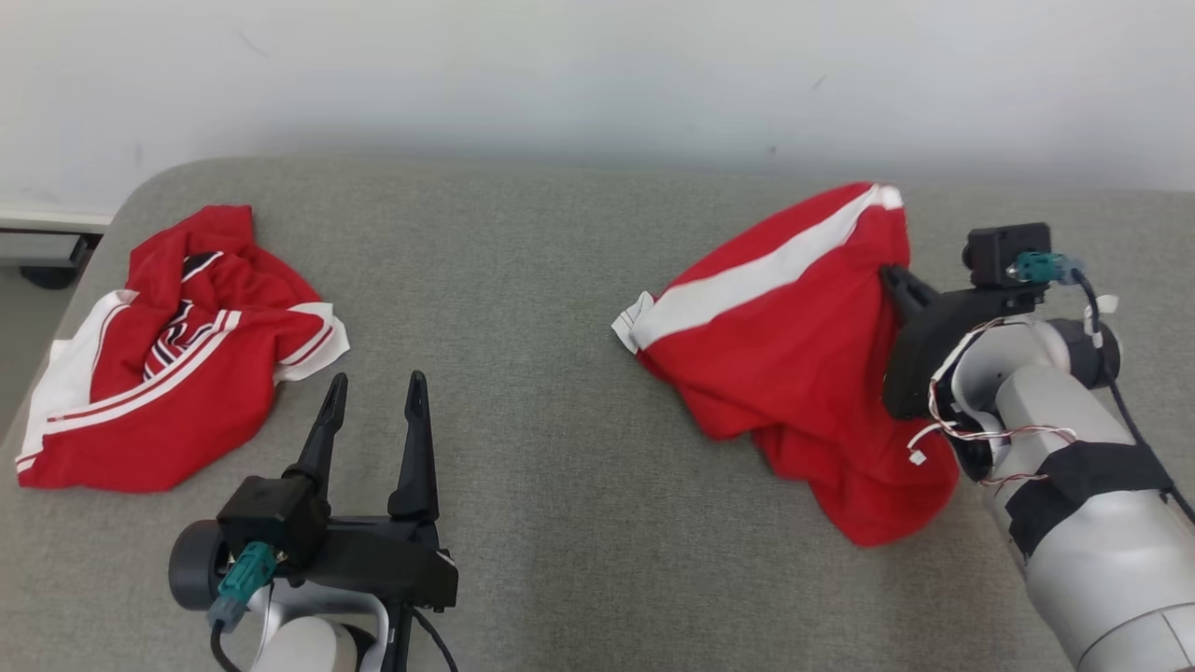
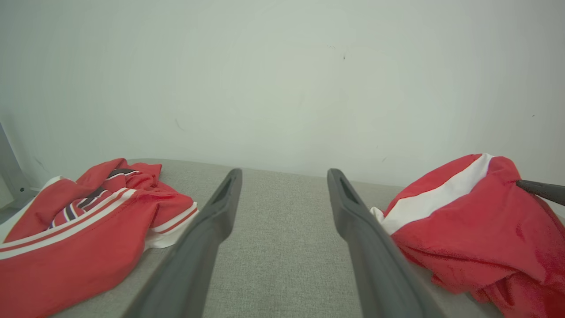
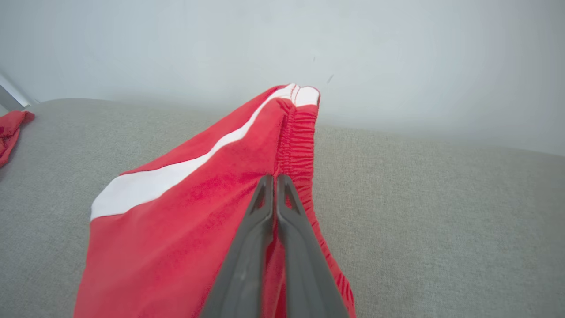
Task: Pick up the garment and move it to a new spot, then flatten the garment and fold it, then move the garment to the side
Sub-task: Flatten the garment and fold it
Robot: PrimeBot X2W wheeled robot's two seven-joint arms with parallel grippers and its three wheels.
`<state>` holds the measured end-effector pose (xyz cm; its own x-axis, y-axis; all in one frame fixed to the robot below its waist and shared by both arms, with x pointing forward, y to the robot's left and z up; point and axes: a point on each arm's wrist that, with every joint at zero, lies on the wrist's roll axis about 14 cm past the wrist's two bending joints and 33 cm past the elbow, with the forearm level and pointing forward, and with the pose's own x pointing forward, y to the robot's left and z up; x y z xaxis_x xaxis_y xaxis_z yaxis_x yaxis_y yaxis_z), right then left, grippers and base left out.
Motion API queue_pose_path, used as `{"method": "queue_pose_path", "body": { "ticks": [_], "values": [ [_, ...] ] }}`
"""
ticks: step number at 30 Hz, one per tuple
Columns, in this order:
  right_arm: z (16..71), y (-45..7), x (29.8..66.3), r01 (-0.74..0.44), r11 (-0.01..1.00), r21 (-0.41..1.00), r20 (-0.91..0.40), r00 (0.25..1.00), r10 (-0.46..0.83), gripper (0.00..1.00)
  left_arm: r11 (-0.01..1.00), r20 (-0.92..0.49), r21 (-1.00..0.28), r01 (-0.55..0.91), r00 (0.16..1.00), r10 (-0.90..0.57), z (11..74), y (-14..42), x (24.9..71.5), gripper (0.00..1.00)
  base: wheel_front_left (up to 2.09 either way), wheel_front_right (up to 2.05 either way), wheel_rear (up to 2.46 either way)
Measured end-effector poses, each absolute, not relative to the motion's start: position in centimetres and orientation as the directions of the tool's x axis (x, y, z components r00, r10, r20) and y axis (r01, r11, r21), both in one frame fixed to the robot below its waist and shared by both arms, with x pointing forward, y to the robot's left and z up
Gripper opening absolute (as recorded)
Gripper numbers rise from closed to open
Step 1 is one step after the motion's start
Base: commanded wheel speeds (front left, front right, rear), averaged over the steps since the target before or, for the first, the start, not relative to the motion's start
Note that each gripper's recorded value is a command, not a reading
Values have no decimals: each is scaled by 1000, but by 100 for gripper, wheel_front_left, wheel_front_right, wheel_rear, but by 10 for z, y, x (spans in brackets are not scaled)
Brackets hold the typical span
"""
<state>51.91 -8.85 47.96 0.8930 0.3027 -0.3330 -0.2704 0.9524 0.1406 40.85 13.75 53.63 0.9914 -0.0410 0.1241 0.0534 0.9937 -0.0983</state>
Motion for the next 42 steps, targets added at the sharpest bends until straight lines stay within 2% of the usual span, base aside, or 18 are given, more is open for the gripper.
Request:
{"method": "queue_pose_path", "body": {
  "ticks": [5,8,18,25,28,29,30,31,32,42],
  "values": [
    [513,-109,523,-258,959,113,-180,944,275,0,993,126,-96,72,990,-60,538,130,409,100,0,0,0],
    [515,-119,512,-249,962,113,-118,958,262,0,991,104,-102,81,992,-71,530,126,405,100,0,0,0],
    [432,-153,417,-174,972,156,-221,953,206,0,987,96,-109,121,989,-110,528,111,401,100,0,0,0],
    [412,-168,384,-124,975,184,-271,947,172,0,980,86,-113,167,984,-158,528,94,399,100,0,0,0],
    [414,-168,383,-126,974,188,-261,950,173,0,978,76,-112,179,982,-171,526,90,400,100,0,0,0],
    [416,-168,385,-125,973,192,-253,952,173,23,977,71,-112,180,982,-172,525,89,400,100,0,0,0],
    [418,-168,386,-125,973,195,-247,954,172,23,977,69,-112,180,982,-173,524,89,401,100,0,0,0],
    [420,-167,387,-128,972,197,-236,956,174,94,977,65,-113,180,983,-174,523,89,401,100,0,0,0],
    [424,-167,389,-132,971,199,-225,958,176,100,977,60,-113,181,983,-175,522,88,401,100,0,0,0],
    [461,-179,397,-106,964,245,-95,987,133,100,956,50,-108,274,962,-270,529,65,421,100,0,0,0]
  ]
}}
